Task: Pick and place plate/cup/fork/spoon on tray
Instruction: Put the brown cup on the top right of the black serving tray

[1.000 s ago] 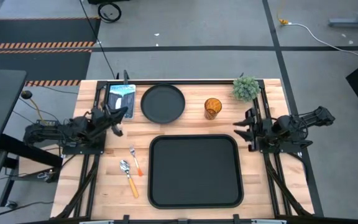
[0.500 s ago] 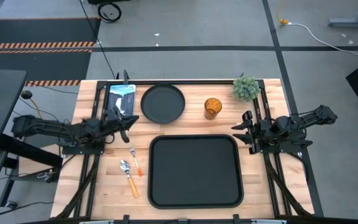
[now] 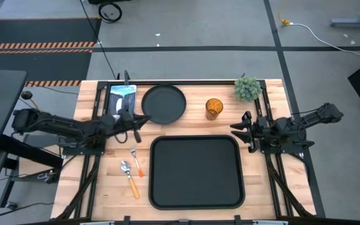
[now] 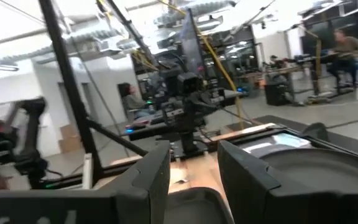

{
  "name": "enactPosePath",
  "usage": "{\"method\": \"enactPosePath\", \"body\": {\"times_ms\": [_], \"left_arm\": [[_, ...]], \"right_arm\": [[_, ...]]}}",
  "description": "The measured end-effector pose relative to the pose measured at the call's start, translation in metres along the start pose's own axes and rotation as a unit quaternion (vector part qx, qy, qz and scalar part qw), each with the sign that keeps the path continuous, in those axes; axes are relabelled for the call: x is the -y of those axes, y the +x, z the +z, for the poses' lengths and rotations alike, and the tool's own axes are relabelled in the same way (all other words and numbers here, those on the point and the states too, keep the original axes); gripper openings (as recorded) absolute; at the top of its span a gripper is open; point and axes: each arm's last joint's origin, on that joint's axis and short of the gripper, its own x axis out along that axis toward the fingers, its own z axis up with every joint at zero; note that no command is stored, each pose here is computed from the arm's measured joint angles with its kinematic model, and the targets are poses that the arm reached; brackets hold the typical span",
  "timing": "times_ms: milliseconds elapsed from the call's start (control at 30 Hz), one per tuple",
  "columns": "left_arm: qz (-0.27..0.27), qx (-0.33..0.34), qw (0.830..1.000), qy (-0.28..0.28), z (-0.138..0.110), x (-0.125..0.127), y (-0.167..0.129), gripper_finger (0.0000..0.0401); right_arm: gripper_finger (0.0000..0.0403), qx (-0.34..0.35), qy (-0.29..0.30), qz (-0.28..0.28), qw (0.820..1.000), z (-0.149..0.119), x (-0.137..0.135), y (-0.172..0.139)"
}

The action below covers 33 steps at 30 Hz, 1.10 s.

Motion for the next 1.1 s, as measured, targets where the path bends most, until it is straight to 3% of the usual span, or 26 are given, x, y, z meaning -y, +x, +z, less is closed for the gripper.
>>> {"method": "enactPosePath", "body": {"times_ms": [267, 433, 833, 1100], "left_arm": [[0.038, -0.016, 0.999, 0.002, 0.02, 0.002, 0.045, 0.0011], [0.054, -0.026, 0.998, -0.021, 0.029, 0.003, 0.079, 0.0011], [0.012, -0.152, 0.985, -0.078, 0.034, 0.012, 0.175, 0.0016], [-0.007, -0.214, 0.974, -0.071, 0.04, 0.025, 0.225, 0.0066]], "right_arm": [[0.0142, -0.023, 0.013, -0.077, 0.997, -0.008, 0.004, 0.004], [0.0142, -0.039, 0.017, -0.086, 0.995, -0.012, 0.004, 0.006], [0.0142, -0.095, -0.053, -0.176, 0.978, 0.015, 0.001, 0.015], [0.0142, -0.126, -0.075, -0.18, 0.973, 0.028, -0.001, 0.015]]}}
